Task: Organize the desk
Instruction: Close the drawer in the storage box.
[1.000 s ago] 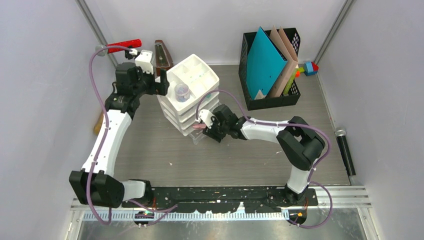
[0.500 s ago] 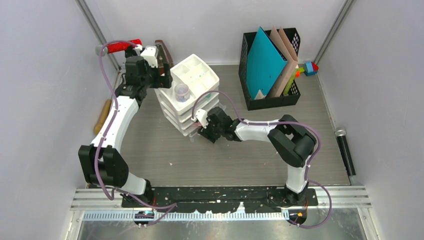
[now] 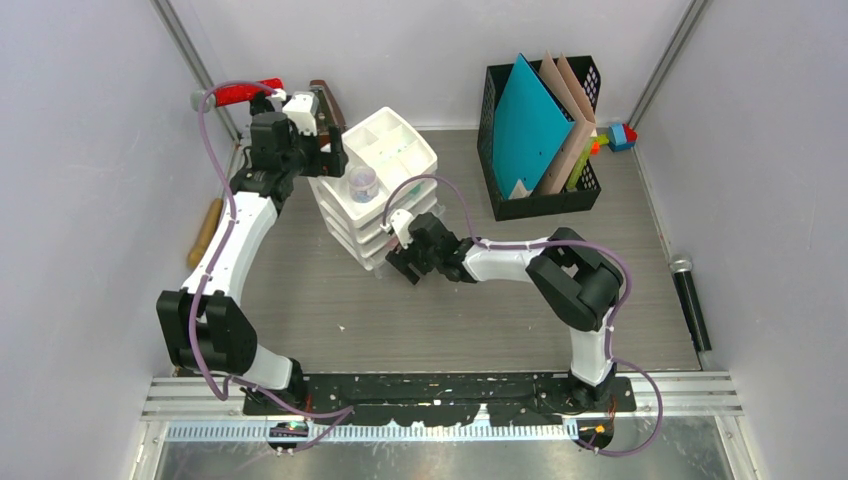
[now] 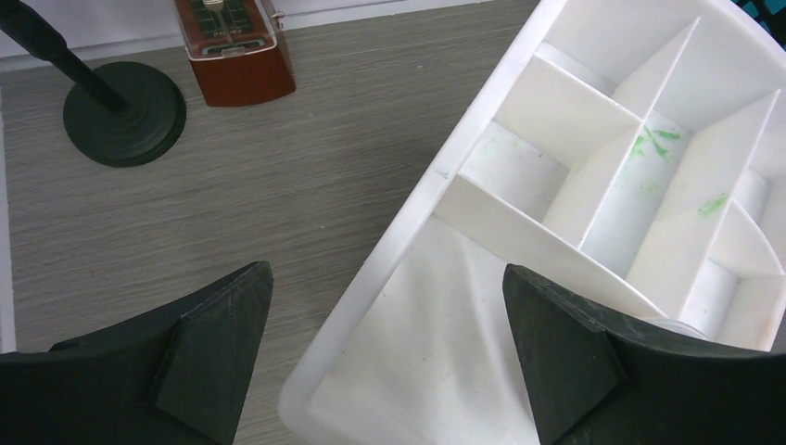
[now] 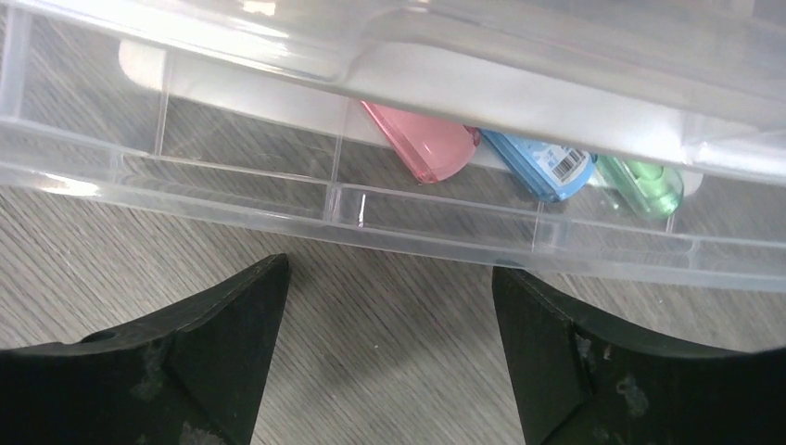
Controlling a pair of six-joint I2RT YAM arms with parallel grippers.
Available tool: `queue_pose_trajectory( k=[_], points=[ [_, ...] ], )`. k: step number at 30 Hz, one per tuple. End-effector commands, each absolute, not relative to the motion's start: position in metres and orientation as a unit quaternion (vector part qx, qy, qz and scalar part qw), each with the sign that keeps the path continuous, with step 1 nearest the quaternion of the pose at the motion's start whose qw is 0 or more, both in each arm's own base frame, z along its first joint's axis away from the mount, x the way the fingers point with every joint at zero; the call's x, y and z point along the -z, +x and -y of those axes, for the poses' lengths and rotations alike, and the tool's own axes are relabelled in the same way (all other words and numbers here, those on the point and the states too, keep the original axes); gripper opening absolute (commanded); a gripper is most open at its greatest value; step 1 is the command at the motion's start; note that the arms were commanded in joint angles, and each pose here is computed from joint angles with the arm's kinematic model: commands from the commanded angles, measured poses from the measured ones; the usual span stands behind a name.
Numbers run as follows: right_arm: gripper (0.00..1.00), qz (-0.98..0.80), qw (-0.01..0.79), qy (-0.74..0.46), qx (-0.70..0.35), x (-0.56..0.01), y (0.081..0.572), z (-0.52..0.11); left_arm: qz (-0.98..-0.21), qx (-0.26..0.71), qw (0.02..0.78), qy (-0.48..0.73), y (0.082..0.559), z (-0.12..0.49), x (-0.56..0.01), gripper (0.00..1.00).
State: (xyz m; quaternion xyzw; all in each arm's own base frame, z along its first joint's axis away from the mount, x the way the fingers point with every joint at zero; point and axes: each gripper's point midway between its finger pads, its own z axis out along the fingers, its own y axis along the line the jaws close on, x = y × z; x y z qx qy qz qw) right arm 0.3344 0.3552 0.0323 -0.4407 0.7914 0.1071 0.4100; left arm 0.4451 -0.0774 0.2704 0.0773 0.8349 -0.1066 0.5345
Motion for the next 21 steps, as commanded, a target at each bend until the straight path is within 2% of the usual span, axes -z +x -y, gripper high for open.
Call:
queue_pose_trajectory(
  k=[1, 14, 21],
  points=[
    [0.88, -0.808, 0.452, -0.351, -0.139, -0.077, 0.347, -0.367, -0.823, 0.121, 0.55, 0.074, 0.449, 0.081, -0.281, 0.99],
    [0.94, -0.852, 0.423, -0.196, -0.239, -0.075, 0.366, -0.36, -0.828, 0.127, 0.541, 0.068, 0.45, 0.083, -0.272, 0.99],
    [0.97, -0.86, 0.386, -0.167, -0.288, -0.075, 0.369, -0.375, -0.831, 0.143, 0.534, 0.066, 0.45, 0.088, -0.264, 0.99]
  ],
)
